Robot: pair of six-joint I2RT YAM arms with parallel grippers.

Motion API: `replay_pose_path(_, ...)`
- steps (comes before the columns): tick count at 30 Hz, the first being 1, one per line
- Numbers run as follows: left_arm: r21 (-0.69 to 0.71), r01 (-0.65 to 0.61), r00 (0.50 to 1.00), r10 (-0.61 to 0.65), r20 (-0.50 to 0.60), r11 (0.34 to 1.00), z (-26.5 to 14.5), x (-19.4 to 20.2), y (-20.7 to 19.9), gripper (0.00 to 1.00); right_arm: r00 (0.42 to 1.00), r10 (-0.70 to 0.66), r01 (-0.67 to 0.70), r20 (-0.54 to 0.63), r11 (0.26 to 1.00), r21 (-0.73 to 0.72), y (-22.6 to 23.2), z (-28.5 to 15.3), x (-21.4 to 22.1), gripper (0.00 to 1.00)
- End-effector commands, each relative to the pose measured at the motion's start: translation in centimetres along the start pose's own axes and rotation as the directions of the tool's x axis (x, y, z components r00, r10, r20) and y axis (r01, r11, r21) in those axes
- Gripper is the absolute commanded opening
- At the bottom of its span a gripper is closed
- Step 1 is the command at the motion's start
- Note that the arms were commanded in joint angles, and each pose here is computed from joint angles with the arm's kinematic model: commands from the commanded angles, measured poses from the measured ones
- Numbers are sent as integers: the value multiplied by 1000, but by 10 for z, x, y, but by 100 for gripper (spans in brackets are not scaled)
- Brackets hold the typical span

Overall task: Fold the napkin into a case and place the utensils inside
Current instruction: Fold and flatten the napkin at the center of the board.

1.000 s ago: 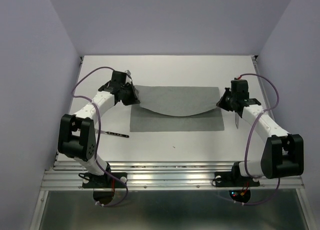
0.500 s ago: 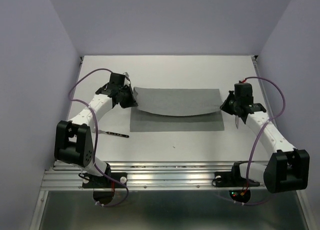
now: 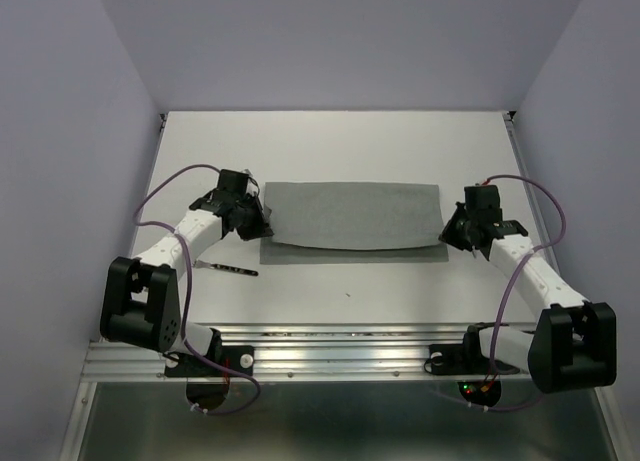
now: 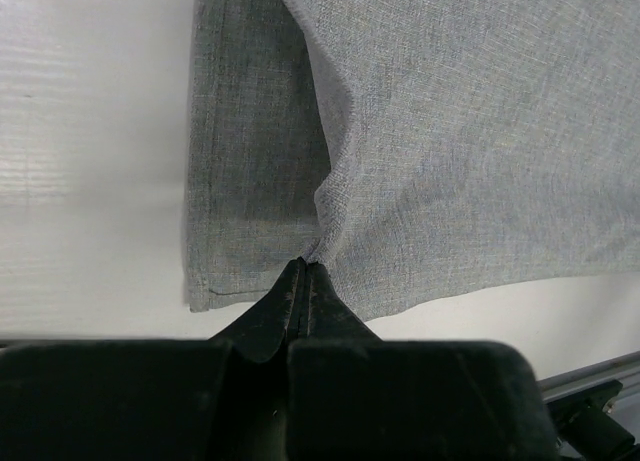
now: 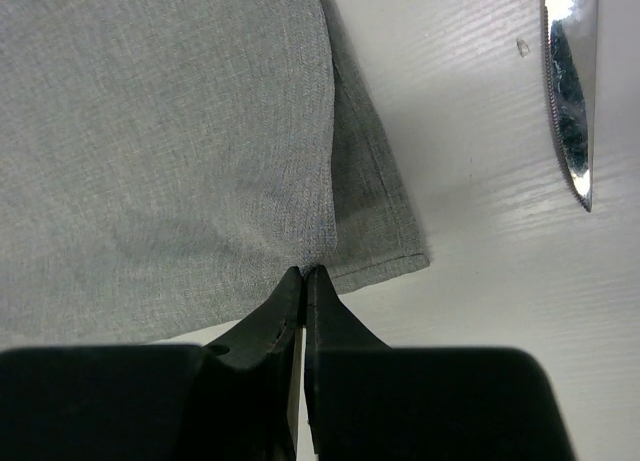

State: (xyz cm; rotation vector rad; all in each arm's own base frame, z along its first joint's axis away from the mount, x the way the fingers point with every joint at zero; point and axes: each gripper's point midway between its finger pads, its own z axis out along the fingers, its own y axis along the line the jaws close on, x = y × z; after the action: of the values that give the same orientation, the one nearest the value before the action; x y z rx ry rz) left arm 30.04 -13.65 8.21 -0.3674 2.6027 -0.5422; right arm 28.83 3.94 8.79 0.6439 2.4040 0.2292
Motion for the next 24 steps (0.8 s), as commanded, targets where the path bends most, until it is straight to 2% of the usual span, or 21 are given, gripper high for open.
replay_pose_path(1, 37, 17, 999, -18, 36, 999, 1, -6, -9, 0, 1000, 19, -19, 17, 1000, -7, 2, 4, -5, 1)
replay_pose_path(8, 44, 27, 999, -29, 45, 999, 0, -7, -10, 0, 1000, 17, -17, 15, 1000, -2, 0, 4, -4, 1)
replay_pose_path(15, 79, -4, 996, -3, 86, 997, -20, -23, -27, 0, 998, 20, -19, 52, 1000, -7, 6, -3, -18, 1)
replay_pose_path(24, 122, -42, 993, 28, 115, 992, -44, -34, -43, 0, 986, 37, -44, 161, 998, 41, -2, -22, -41, 1)
